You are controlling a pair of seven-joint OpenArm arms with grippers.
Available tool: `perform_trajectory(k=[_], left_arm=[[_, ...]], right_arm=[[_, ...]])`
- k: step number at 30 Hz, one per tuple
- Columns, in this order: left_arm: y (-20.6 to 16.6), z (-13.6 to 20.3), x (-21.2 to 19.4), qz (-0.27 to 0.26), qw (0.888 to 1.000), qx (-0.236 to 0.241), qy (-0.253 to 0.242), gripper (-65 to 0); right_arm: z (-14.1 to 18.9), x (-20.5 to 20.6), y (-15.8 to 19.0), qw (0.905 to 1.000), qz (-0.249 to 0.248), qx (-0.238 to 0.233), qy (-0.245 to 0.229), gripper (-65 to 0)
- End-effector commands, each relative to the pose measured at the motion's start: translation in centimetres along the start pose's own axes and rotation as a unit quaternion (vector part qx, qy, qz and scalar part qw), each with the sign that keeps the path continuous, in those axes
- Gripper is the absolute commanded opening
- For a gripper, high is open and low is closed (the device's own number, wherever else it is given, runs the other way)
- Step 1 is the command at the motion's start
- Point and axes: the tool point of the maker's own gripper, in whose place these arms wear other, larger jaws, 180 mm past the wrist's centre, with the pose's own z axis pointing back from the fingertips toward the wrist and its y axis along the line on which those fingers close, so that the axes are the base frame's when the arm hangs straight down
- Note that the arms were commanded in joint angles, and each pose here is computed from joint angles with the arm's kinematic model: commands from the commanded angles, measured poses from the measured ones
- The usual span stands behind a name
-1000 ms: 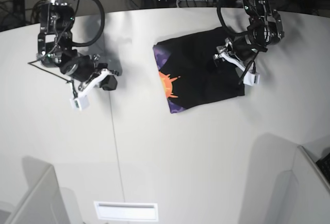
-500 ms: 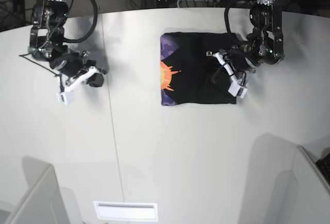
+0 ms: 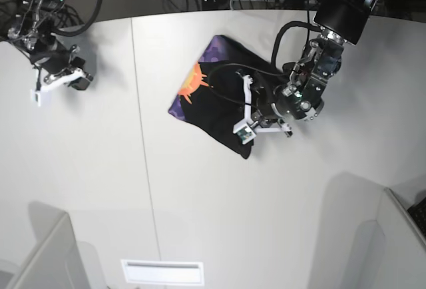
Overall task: Fold the T-shirt properly
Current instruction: 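Grasp the bundle edge with the left gripper and flip it over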
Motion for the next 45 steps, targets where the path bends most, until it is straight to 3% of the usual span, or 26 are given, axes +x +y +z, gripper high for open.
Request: perform_trajectory(k=[1, 5, 10, 13, 17, 24, 30, 35, 41, 45], left_arm=[[-0.1, -0.2, -0.1, -0.027, 0.999, 0.007, 0.02, -65.0], [-1.7, -1.1, 0.5, -0.144, 0.988, 0.01, 0.047, -65.0], [-2.3, -1.4, 0.4, -0.302, 0.95, 0.007, 0.082, -65.0], [-3.0, -1.8, 0.9, -0.353, 0.934, 0.01, 0.064, -65.0], [-2.6, -2.9, -0.2, -0.372, 0.925, 0.013, 0.079, -65.0], [-3.5, -3.7, 2.2, -0.373, 0.928, -0.009, 0.018, -65.0], [-5.6, -4.2, 3.3, -0.432, 0.901, -0.038, -0.001, -65.0], [-5.0, -4.5, 3.7, -0.439, 0.898, -0.034, 0.005, -65.0], [-7.0, -4.6, 5.7, -0.459, 0.886, -0.056, -0.037, -65.0], [-7.5, -5.1, 5.1, -0.466, 0.882, -0.067, -0.031, -65.0]], right_arm=[[0.7, 1.1, -0.4, 0.9998, 0.006, -0.002, -0.019, -65.0], [1.7, 0.4, -2.2, 0.9995, -0.007, -0.023, -0.018, -65.0], [2.6, -0.7, -3.9, 0.9987, -0.024, -0.044, -0.014, -65.0], [2.6, -1.8, -4.1, 0.9983, -0.035, -0.046, -0.007, -65.0], [2.3, -2.9, -3.6, 0.9979, -0.051, -0.041, -0.002, -65.0], [1.7, -4.2, -2.6, 0.9969, -0.073, -0.029, 0.002, -65.0], [2.7, -4.1, -4.3, 0.9926, -0.108, -0.051, -0.019, -65.0], [4.8, -5.2, -7.2, 0.9847, -0.146, -0.09, -0.034, -65.0], [5.1, -5.8, -7.4, 0.9846, -0.144, -0.094, -0.028, -65.0], [4.9, -6.2, -7.1, 0.9839, -0.152, -0.09, -0.027, -65.0]])
